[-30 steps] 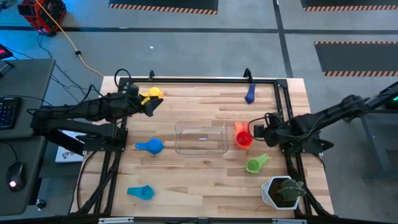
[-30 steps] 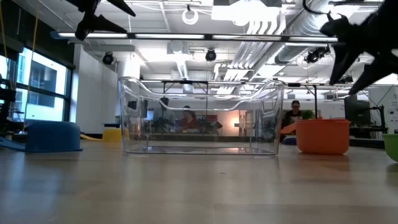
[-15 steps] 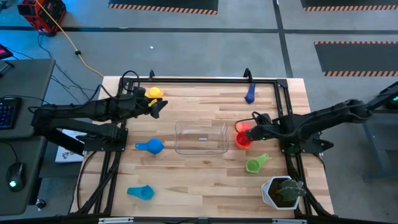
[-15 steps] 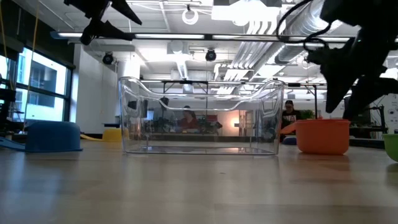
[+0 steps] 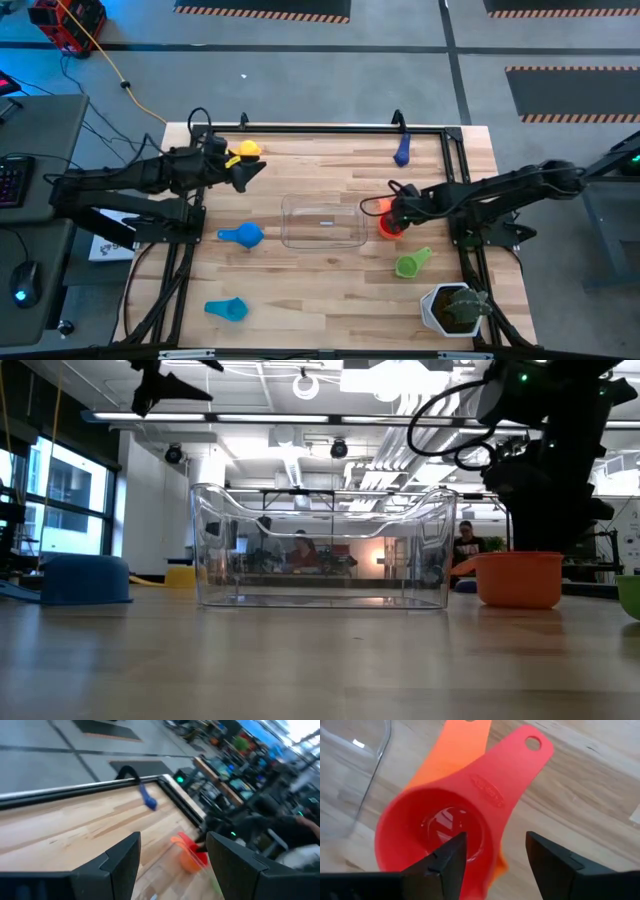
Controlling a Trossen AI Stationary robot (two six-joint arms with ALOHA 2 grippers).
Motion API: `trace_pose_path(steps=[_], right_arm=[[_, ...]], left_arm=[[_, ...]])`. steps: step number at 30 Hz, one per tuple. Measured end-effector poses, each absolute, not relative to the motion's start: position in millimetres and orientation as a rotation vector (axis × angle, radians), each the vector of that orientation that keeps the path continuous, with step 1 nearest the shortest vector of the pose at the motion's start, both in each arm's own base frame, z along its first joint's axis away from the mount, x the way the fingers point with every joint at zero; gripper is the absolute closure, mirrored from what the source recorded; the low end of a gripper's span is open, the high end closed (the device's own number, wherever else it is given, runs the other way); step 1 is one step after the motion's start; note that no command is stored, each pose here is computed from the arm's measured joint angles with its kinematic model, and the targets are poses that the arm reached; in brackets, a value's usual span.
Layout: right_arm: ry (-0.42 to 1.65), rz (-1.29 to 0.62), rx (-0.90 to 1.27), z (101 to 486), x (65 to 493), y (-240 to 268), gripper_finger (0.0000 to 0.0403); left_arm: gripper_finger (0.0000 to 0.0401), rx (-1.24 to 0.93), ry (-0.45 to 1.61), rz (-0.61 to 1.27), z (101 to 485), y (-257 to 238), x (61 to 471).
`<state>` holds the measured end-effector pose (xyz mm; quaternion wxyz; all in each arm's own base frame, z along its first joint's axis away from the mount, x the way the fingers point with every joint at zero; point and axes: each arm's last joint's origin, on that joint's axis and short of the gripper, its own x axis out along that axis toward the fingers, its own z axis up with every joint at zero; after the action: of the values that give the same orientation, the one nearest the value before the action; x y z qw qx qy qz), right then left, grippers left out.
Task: Nest measuring cups in basket
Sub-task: Move the stacked measuring cups to the top left of the table
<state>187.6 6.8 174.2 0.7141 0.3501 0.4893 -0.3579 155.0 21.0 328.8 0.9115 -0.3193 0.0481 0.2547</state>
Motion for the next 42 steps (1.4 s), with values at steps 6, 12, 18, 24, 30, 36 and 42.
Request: trace_pose_path(steps=[6,12,18,24,30,36,42], right_arm=[[1.079,-0.793,0.773,172.5,190.0,6.8,0.0262],[1.044,-0.815,0.802,173.2,191.9,3.0,0.0369],[1.011,-0.803,0.791,188.8,198.5,-6.4,0.0379],[0.966,-0.818,0.633,242.0,210.4,-30.0,0.0395],[0.915,-0.934,0.425,309.6,215.6,-81.2,0.0398],[0.770,-0.858,0.446,332.2,259.6,-133.5,0.0400],[0.697,-0.697,0.470,320.6,345.0,-159.8,0.0401]], left_arm=[[0.0183,-0.630,0.097,0.507,333.0,20.6,153.1],[0.0183,-0.637,0.047,0.464,340.1,19.4,145.1],[0.0183,-0.644,-0.092,0.410,356.2,18.0,124.8],[0.0183,-0.656,-0.249,0.358,372.0,16.6,103.8],[0.0183,-0.611,-0.325,0.342,379.9,16.1,93.5],[0.0183,-0.606,-0.322,0.364,379.3,16.8,95.3],[0.0183,-0.607,-0.311,0.367,378.3,16.9,97.9]])
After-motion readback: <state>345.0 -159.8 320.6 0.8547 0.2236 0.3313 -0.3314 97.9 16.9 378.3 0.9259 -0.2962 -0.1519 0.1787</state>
